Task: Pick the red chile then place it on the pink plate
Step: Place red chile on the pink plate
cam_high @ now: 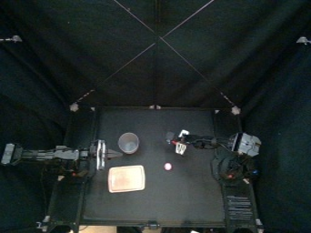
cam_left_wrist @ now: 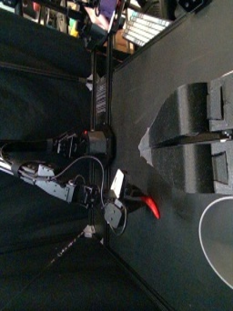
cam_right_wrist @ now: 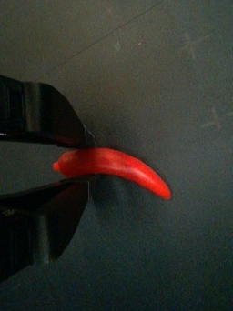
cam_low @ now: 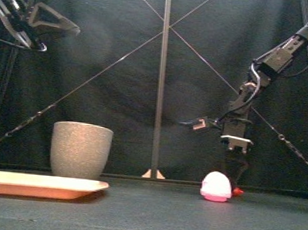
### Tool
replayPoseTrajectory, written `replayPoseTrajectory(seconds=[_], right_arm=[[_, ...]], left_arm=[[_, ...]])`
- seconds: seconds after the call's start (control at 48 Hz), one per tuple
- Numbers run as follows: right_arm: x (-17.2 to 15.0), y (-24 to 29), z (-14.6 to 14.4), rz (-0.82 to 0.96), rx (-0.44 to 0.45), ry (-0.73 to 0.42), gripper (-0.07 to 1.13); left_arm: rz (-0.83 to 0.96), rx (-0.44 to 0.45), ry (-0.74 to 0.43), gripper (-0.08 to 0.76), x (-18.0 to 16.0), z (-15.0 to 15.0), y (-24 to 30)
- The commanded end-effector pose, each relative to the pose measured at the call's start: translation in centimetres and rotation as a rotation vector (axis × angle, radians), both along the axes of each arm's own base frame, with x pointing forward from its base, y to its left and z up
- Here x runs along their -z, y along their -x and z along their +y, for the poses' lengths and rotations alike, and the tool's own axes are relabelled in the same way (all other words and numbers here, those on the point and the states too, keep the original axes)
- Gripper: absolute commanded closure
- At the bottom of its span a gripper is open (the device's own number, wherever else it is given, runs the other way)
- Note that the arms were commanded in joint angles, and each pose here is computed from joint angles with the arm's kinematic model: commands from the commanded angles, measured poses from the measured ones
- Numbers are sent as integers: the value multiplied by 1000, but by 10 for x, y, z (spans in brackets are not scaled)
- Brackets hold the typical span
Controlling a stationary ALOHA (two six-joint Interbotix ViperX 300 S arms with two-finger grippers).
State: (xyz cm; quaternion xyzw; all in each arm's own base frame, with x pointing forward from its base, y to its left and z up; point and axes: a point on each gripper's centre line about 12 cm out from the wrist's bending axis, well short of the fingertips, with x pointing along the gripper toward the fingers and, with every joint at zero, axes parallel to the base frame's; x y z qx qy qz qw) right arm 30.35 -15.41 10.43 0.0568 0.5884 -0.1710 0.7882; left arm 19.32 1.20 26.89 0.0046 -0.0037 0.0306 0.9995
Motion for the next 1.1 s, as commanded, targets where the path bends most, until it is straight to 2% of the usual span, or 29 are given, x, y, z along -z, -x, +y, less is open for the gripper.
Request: replayPoseTrajectory(seconds=[0.021,0.167,0.312,0.438,0.625,0.792,0.979,1.104], right_arm=[[-29,-17,4,-84,-15,29,432],[-70,-52,35,-184,-122,61,432],[-108,-95,86,-289,-274,80,432],[-120,-129,126,-338,-394,98,432],[-110,-182,173,-390,-538,142,432],[-99,-218,198,-446,-596,153,431],[-94,-243,207,-494,-583,122,416],[-98,-247,209,-517,-582,116,360]], left_arm=[[-12,-3,-4,710,-4,1,-1],[-11,-4,-4,710,-4,1,-1],[-12,-6,-4,710,-4,1,-1],[-12,-6,-4,710,-4,1,-1],[-12,-6,-4,710,-4,1,-1],[-12,-7,-4,710,-4,1,-1],[-14,-8,-2,710,-4,2,-1],[-12,-9,-4,710,-4,2,0]])
